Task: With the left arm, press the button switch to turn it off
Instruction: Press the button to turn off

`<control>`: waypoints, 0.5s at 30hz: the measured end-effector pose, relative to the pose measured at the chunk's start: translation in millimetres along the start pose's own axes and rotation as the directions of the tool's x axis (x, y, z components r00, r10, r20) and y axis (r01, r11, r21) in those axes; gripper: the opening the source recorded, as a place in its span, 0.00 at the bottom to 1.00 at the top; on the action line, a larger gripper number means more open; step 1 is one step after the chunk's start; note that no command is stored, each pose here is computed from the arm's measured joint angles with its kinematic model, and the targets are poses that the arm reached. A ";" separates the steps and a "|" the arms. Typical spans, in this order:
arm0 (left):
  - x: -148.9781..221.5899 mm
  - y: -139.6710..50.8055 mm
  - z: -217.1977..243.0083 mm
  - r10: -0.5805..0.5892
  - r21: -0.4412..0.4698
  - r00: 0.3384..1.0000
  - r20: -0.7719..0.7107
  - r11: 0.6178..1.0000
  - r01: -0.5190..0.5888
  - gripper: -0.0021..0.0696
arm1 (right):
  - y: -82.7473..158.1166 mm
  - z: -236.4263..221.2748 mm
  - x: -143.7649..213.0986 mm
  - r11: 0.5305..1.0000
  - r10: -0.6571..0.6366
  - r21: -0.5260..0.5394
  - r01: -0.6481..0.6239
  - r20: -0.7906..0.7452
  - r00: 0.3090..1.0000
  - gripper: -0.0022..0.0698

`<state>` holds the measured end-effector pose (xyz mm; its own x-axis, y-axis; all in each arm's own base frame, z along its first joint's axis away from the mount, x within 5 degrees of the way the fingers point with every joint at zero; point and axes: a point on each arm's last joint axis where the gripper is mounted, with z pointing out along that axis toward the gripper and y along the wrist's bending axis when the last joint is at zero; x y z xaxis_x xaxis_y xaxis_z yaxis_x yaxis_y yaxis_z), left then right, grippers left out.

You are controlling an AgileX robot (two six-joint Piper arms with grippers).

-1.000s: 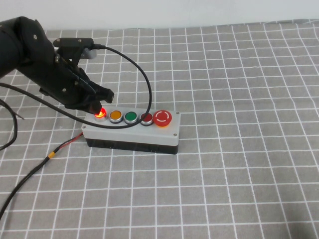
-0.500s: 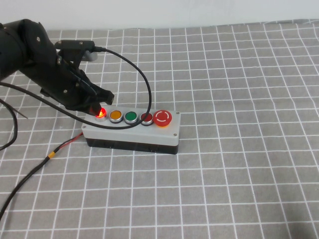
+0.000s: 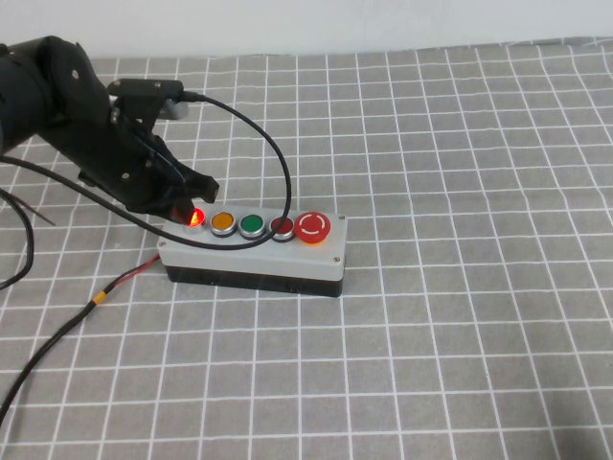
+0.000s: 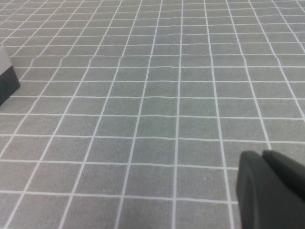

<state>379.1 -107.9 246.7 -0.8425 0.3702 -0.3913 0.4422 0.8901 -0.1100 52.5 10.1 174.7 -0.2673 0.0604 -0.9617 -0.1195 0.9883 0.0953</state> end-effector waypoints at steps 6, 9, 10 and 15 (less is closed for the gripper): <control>-3.4 -4.8 -32.2 0.019 -0.033 0.990 0.137 0.999 -0.015 0.02 | 0.0 0.0 0.0 1.000 0.000 0.000 0.000 0.000 1.000 0.01; -3.1 -12.2 -70.1 0.045 -0.063 0.952 0.303 0.998 -0.027 0.02 | 0.0 0.0 0.0 1.000 0.000 0.000 0.000 0.000 1.000 0.01; -1.0 -14.5 -80.5 0.052 -0.071 0.938 0.343 0.997 -0.029 0.02 | 0.0 0.0 0.0 1.000 0.000 0.000 0.000 0.000 1.000 0.01; 32.6 -26.8 -123.2 0.080 -0.114 0.869 0.487 0.993 -0.028 0.02 | 0.0 0.0 0.0 1.000 0.000 0.000 0.000 0.000 1.000 0.01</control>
<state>301.9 -87.0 349.5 -0.5470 0.2638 -0.7945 0.4276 0.9039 0.0057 52.5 10.1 174.7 -0.2673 0.0604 -0.9617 -0.1195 0.9883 0.0953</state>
